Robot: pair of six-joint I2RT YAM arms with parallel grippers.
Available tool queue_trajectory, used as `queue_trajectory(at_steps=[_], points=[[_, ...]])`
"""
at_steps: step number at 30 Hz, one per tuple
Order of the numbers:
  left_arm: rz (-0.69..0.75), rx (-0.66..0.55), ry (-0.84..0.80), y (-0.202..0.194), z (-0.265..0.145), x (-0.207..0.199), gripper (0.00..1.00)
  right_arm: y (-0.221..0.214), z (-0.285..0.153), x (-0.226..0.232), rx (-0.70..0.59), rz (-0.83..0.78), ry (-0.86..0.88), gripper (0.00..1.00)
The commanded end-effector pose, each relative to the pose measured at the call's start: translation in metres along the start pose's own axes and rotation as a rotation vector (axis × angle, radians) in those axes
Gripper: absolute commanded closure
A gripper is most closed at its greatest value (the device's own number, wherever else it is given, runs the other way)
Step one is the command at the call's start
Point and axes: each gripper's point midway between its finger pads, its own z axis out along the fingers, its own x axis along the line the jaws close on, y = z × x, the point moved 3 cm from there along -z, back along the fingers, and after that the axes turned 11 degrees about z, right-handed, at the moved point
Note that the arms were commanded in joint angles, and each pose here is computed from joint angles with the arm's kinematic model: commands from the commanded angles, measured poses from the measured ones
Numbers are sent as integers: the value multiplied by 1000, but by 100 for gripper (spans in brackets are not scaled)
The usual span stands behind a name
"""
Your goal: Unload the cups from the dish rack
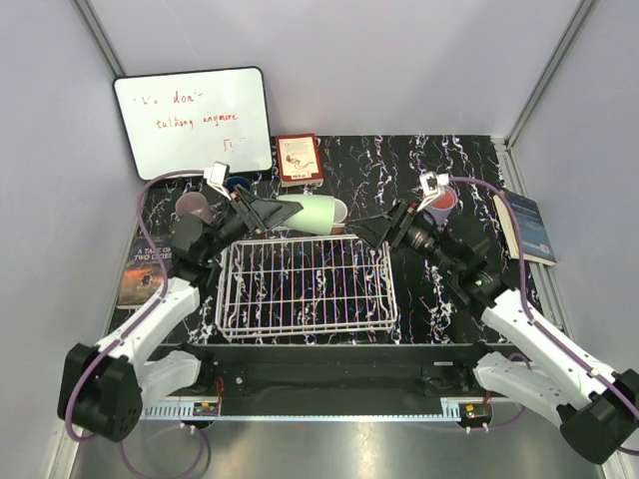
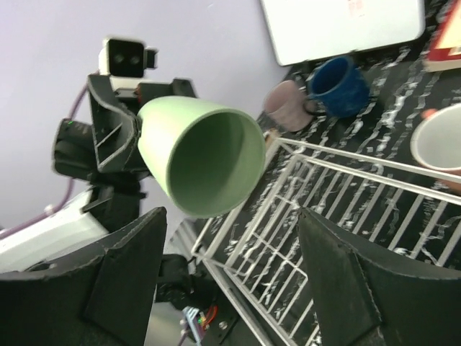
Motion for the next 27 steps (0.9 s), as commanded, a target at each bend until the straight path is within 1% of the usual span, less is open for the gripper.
queue_trajectory(at_steps=[1, 4, 11, 17, 23, 27], points=[[8, -10, -250, 8, -2, -38, 100, -7, 5, 29, 75, 26, 176, 20], [-1, -10, -259, 8, 0, -36, 100, -8, 8, 34, 89, 24, 199, 21], [1, 6, -212, 3, 3, -23, 100, -8, 11, 50, 105, -2, 264, 22], [-8, 24, -178, -2, 6, -12, 100, -16, 17, 59, 139, -1, 301, 23], [-20, 56, -193, -12, 12, -14, 100, -34, 39, 64, 212, 7, 328, 25], [-26, 82, -217, -20, 15, -21, 100, -42, 51, 69, 235, -2, 344, 30]])
